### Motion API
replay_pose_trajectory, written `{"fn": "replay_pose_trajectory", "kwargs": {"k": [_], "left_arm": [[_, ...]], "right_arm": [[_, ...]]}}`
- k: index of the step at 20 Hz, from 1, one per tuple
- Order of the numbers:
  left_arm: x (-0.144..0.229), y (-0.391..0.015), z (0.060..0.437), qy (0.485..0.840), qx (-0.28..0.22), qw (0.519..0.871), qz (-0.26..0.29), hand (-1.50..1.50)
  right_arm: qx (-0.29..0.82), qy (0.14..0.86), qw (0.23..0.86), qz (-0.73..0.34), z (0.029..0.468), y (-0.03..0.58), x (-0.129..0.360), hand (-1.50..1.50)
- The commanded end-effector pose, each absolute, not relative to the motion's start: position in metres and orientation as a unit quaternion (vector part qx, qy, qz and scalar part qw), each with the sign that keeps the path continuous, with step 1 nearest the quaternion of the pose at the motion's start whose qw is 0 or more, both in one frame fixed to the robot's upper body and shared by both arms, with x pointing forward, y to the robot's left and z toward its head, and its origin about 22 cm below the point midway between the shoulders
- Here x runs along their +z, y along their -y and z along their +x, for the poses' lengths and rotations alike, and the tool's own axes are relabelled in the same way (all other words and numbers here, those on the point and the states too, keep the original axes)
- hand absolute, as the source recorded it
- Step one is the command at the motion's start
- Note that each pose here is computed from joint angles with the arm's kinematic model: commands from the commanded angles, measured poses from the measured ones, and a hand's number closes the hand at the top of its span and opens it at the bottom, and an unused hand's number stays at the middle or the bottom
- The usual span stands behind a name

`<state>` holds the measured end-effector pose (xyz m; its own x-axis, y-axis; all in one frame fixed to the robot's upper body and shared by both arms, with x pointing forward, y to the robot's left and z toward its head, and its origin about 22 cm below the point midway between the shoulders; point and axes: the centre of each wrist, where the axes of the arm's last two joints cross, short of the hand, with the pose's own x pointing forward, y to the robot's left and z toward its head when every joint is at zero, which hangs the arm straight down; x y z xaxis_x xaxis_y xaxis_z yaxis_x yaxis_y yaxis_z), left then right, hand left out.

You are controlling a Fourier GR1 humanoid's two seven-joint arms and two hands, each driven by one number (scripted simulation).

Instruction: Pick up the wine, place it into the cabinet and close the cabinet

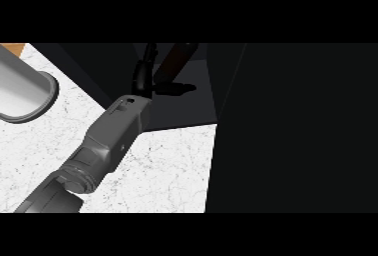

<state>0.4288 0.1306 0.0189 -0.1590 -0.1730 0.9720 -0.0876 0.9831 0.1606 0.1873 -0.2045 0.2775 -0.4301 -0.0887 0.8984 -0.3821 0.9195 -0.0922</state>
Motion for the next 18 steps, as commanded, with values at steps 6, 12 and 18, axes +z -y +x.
{"fn": "replay_pose_trajectory", "kwargs": {"k": [6, 12, 18], "left_arm": [[0.035, -0.146, 0.436, 0.813, 0.010, 0.575, -0.096, -1.50], [0.048, -0.104, 0.433, 0.793, -0.015, 0.595, -0.133, -1.50], [0.053, -0.084, 0.419, 0.802, -0.031, 0.576, -0.153, -1.50]], "right_arm": [[0.116, 0.839, 0.520, 0.112, 0.189, 0.216, 0.287, -1.50], [0.115, 0.832, 0.532, 0.103, 0.175, 0.208, 0.282, -1.50], [0.105, 0.832, 0.536, 0.096, 0.167, 0.211, 0.282, -1.50]]}}
